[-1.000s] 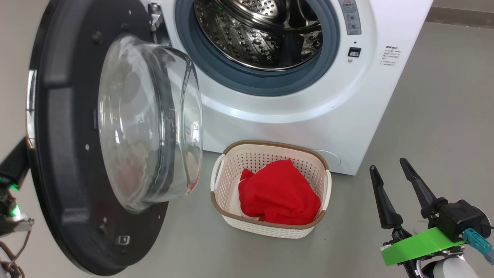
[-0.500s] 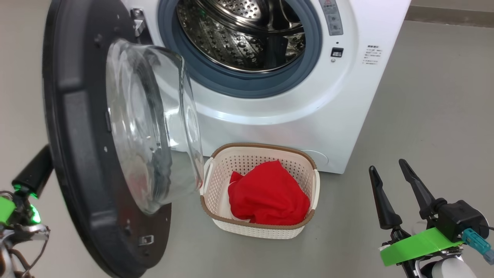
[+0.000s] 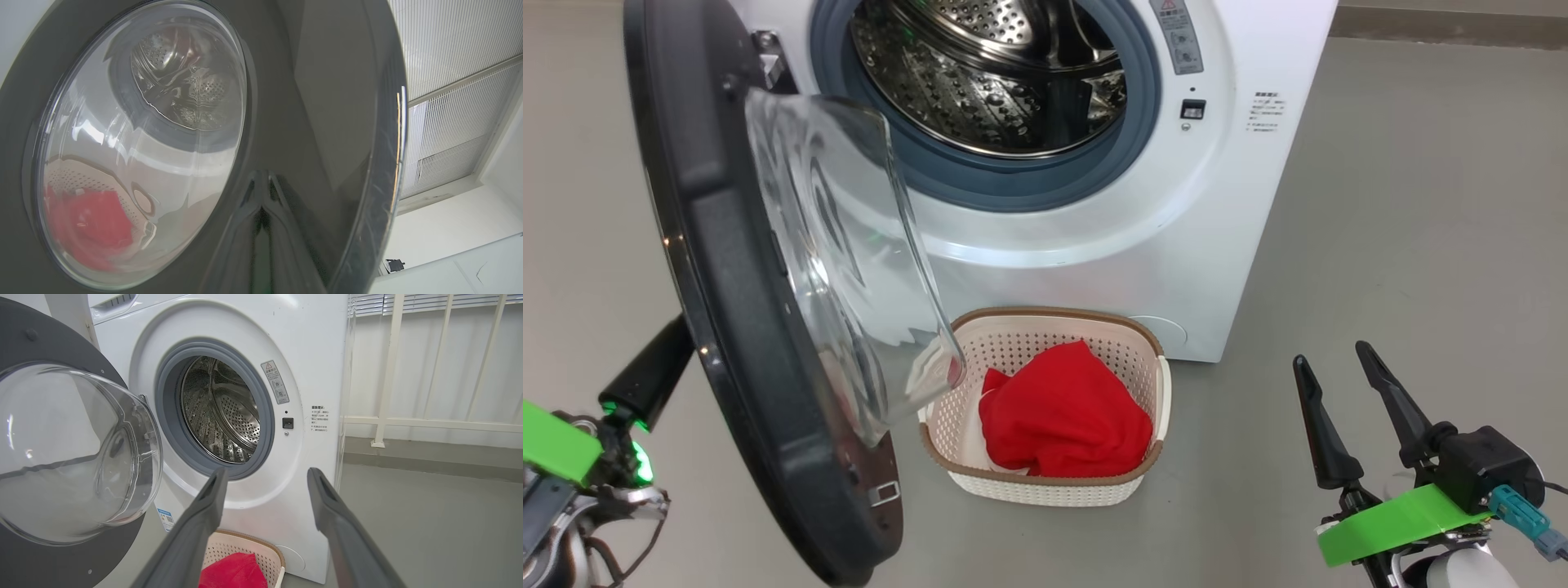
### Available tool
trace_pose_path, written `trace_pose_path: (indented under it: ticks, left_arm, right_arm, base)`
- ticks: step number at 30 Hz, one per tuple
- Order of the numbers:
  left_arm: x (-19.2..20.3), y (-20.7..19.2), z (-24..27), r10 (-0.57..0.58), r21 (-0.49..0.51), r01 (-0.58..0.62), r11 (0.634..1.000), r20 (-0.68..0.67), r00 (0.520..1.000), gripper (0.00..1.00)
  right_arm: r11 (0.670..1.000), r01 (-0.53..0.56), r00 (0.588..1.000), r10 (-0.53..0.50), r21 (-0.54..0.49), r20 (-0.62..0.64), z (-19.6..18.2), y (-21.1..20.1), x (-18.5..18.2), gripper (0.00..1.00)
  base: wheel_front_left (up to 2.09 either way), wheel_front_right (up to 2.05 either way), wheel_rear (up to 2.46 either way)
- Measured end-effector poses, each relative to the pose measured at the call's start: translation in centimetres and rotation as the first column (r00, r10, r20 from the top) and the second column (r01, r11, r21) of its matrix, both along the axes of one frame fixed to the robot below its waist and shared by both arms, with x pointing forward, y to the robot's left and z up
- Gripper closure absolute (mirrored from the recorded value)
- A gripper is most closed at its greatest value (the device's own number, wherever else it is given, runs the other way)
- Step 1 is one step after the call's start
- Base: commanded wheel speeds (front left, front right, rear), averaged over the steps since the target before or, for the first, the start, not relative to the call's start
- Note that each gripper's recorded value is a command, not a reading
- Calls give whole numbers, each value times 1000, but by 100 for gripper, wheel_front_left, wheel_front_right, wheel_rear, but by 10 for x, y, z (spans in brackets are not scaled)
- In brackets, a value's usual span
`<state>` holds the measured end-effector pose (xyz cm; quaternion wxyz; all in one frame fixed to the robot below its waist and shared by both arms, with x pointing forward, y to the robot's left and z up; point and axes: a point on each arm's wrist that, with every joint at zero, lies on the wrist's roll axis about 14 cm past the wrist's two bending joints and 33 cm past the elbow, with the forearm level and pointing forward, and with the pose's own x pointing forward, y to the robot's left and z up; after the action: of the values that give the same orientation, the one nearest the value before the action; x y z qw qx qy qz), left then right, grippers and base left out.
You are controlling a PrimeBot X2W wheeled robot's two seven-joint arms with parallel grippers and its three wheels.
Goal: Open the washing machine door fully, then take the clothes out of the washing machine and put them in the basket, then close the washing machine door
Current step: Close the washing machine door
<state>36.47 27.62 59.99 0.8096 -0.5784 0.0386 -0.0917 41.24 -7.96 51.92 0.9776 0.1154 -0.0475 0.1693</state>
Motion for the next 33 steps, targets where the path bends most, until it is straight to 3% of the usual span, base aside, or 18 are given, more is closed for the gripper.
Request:
trace_pose_path:
  ticks: [17, 25, 28, 29, 30, 31, 33]
  left_arm:
    - [20, -33, 0, -80, -39, 81, 996, 18, 997, 100]
    - [22, -35, -8, -68, -47, 68, 997, 2, 998, 100]
    - [21, -26, -5, -10, -41, 11, 999, 27, 1000, 100]
    - [20, -22, -1, 13, -37, -11, 999, 48, 999, 95]
    - [19, -18, 3, 36, -30, -34, 999, 71, 997, 58]
    - [18, -14, 6, 57, -26, -54, 998, 87, 995, 5]
    - [17, -6, 8, 104, -9, -103, 995, 105, 989, 0]
  right_arm:
    - [998, 64, 998, -64, -2, -7, -2, -23, -4, 0]
    - [997, 72, 997, -72, -2, -18, -6, -25, -2, 0]
    - [998, 65, 998, -65, 0, -22, -8, -23, -1, 0]
    - [998, 62, 998, -62, 0, -22, -7, -21, 0, 0]
    - [998, 59, 998, -59, 1, -22, -8, -20, 0, 0]
    - [998, 56, 998, -56, 2, -22, -8, -19, 1, 0]
    - [999, 49, 999, -49, 3, -21, -7, -16, 2, 0]
  base:
    - [0, 0, 0]
    - [0, 0, 0]
    - [0, 0, 0]
    - [0, 0, 0]
    - [0, 0, 0]
    - [0, 0, 0]
    - [0, 0, 0]
